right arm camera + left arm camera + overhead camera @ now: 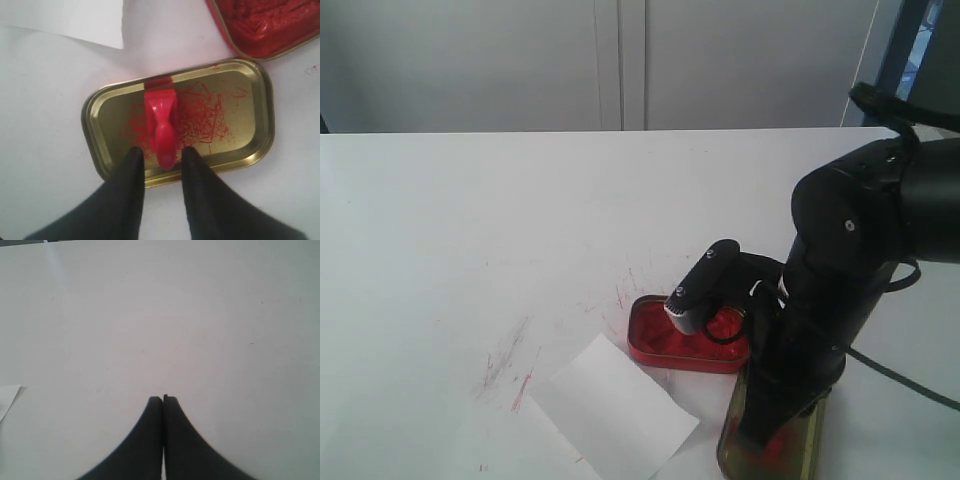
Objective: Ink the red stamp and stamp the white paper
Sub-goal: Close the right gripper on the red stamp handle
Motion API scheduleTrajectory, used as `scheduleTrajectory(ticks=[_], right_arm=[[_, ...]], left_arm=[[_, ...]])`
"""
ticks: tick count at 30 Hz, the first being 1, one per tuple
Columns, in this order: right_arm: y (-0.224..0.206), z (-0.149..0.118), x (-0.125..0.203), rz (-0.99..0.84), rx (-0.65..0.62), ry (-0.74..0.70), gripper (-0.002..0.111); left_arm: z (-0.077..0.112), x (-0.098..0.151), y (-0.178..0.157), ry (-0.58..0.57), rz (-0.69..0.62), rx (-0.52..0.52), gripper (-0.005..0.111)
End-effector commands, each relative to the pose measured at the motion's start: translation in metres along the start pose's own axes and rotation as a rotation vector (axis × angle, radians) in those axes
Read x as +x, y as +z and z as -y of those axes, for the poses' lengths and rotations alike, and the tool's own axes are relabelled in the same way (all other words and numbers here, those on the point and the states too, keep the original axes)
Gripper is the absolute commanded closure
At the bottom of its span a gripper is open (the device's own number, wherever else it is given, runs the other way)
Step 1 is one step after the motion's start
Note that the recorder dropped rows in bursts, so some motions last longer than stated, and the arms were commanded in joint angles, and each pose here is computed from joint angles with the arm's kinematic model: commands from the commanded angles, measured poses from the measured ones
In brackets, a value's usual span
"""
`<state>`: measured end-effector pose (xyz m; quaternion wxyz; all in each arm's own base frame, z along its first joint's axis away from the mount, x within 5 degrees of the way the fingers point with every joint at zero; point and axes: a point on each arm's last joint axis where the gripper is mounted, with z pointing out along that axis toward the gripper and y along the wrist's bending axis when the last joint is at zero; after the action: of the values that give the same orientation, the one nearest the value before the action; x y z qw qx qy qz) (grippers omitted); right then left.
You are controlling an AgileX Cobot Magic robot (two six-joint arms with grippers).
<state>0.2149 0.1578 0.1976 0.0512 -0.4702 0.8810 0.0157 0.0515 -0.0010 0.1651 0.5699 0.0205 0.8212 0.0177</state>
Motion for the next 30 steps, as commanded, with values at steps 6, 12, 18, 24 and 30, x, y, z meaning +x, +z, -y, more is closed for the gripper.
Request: scheduleTrajectory(ticks=[6, 12, 18, 24, 30], right_arm=[[0.011, 0.001, -0.007, 0.007, -0.002, 0.005, 0.08], [0.021, 0.002, -0.009, -0.01, -0.009, 0.009, 0.08], [0.03, 0.003, -0.01, -0.038, -0.019, 0.01, 0.081], [0.031, 0.003, -0.01, -0.03, -0.015, 0.01, 0.081], [0.031, 0.003, -0.01, -0.026, -0.014, 0.01, 0.081]], left_arm=[[0.0, -0.001, 0.0, -0.01, -0.002, 0.002, 0.107], [0.0, -0.001, 0.0, -0.01, -0.002, 0.002, 0.107], [0.0, -0.001, 0.0, -0.01, -0.002, 0.002, 0.107], [0.0, -0.001, 0.0, -0.01, -0.002, 0.002, 0.107], [0.0, -0.001, 0.0, -0.01, -0.002, 0.002, 0.107]])
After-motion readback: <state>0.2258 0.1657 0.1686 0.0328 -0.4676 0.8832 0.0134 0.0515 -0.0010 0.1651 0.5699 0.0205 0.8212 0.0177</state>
